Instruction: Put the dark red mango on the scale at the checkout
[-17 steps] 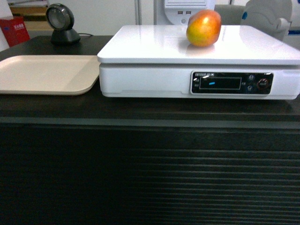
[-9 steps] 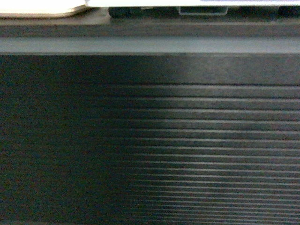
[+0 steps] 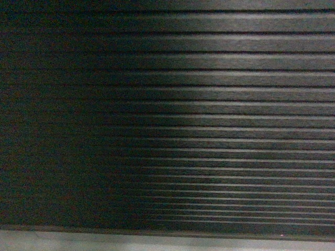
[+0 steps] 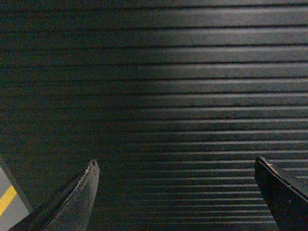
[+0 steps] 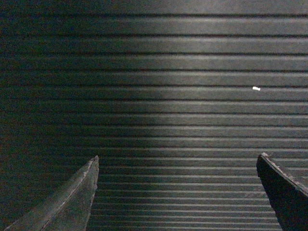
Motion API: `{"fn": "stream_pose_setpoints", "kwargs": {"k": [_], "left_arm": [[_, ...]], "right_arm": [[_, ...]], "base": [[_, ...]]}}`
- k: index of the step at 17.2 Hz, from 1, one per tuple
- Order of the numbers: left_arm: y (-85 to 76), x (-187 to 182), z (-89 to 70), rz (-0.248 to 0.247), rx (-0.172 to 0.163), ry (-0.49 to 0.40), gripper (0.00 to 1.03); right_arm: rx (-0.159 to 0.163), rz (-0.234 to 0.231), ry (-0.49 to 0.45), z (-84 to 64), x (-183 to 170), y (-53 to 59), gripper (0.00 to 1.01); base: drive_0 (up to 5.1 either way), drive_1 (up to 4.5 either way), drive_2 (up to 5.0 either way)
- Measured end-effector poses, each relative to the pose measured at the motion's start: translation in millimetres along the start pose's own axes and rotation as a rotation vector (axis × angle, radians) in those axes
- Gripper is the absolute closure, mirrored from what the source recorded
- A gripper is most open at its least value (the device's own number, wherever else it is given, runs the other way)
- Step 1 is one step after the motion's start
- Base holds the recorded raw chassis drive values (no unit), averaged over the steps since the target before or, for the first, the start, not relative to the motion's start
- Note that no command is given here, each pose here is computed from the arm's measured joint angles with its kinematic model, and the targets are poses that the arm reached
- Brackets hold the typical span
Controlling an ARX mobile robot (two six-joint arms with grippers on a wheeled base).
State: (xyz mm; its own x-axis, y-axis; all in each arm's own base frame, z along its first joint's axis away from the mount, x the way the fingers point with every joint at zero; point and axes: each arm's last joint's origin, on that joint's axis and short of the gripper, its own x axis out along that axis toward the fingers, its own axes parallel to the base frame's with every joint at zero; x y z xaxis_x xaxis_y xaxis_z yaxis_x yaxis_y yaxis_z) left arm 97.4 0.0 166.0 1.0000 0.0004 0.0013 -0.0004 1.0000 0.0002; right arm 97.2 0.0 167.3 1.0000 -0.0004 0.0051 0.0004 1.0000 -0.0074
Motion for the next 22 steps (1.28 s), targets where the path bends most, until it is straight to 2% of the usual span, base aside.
{"fn": "stream_pose_setpoints", "kwargs": {"k": [22], "left_arm": [[0.0, 0.0, -0.3, 0.000, 0.000, 0.003, 0.05]], "right_arm": [[0.000, 0.000, 0.002, -0.2, 0.0, 0.0, 0.03]], "base": [[0.0, 0.00, 0.0]]}}
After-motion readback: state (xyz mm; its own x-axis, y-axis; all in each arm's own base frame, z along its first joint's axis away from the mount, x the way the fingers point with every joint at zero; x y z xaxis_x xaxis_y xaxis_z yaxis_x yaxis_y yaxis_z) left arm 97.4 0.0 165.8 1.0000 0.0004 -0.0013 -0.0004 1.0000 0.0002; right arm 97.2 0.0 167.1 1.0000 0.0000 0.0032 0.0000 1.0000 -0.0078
